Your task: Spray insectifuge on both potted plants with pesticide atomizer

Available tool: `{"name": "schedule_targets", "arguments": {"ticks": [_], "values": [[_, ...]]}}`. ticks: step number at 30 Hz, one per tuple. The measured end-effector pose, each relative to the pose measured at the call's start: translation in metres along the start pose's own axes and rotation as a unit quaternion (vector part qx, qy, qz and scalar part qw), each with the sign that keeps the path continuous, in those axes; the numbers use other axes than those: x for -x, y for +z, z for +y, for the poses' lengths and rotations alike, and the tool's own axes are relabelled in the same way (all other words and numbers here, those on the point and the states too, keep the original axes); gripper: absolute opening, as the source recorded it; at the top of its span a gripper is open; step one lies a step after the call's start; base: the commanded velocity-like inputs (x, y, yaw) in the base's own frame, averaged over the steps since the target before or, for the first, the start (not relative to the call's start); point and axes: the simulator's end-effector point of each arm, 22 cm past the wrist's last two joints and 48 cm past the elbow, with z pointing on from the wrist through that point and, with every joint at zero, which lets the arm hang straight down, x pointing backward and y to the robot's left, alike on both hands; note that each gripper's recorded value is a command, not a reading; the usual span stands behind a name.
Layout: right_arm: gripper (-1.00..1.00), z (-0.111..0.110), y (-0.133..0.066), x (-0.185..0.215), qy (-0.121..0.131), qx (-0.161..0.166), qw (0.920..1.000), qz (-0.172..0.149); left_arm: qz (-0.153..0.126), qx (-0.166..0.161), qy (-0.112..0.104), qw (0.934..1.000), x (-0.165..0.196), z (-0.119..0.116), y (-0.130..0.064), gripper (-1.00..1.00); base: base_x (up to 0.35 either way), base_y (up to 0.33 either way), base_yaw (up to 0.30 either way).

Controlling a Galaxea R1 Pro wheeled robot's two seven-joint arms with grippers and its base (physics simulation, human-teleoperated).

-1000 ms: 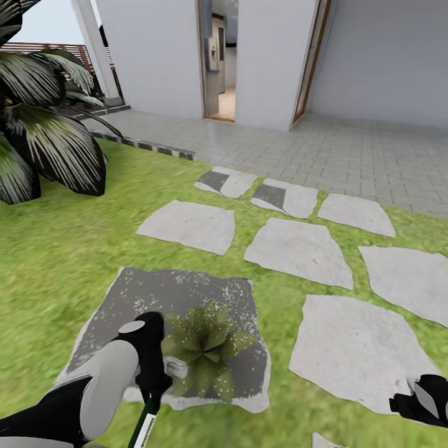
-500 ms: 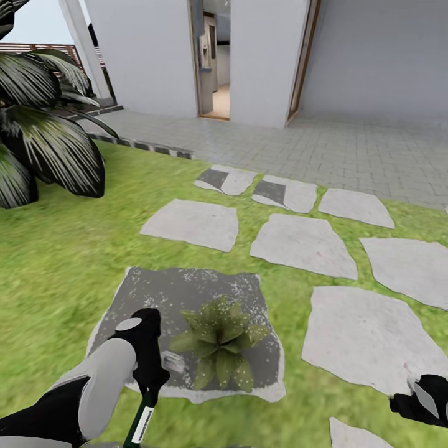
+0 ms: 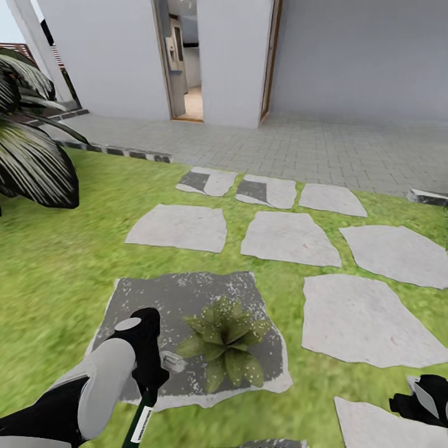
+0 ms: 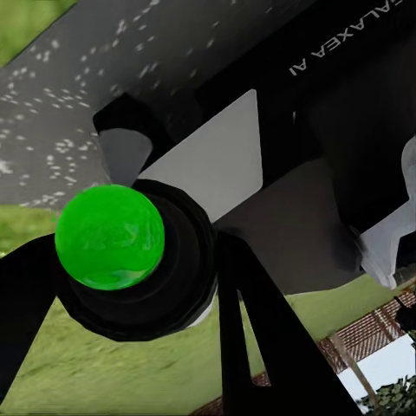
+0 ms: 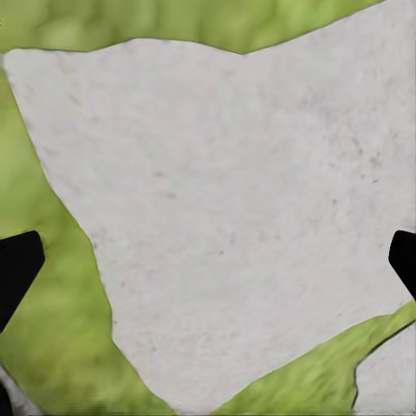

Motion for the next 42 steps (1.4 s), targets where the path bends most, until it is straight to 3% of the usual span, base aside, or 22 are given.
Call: {"name": "schedule_targets", "arguments": {"ticks": [13,25,42], "values": [[1.0,0.0,0.0,0.0,0.0,0.0,1.0,0.0,-0.005,0.003,-0.001,1.0,0.002,0.001,-0.003,-1.0,0.0,0.032,-0.251],[1.0,0.0,0.0,0.0,0.0,0.0,1.0,0.0,-0.019,0.019,-0.012,0.9996,0.003,0.018,-0.018,-1.0,0.0,0.01,-0.01],[1.0,0.0,0.0,0.0,0.0,0.0,1.0,0.0,-0.026,0.024,-0.013,0.9993,0.006,0.02,-0.023,-1.0,0.0,0.132,0.0]]}}
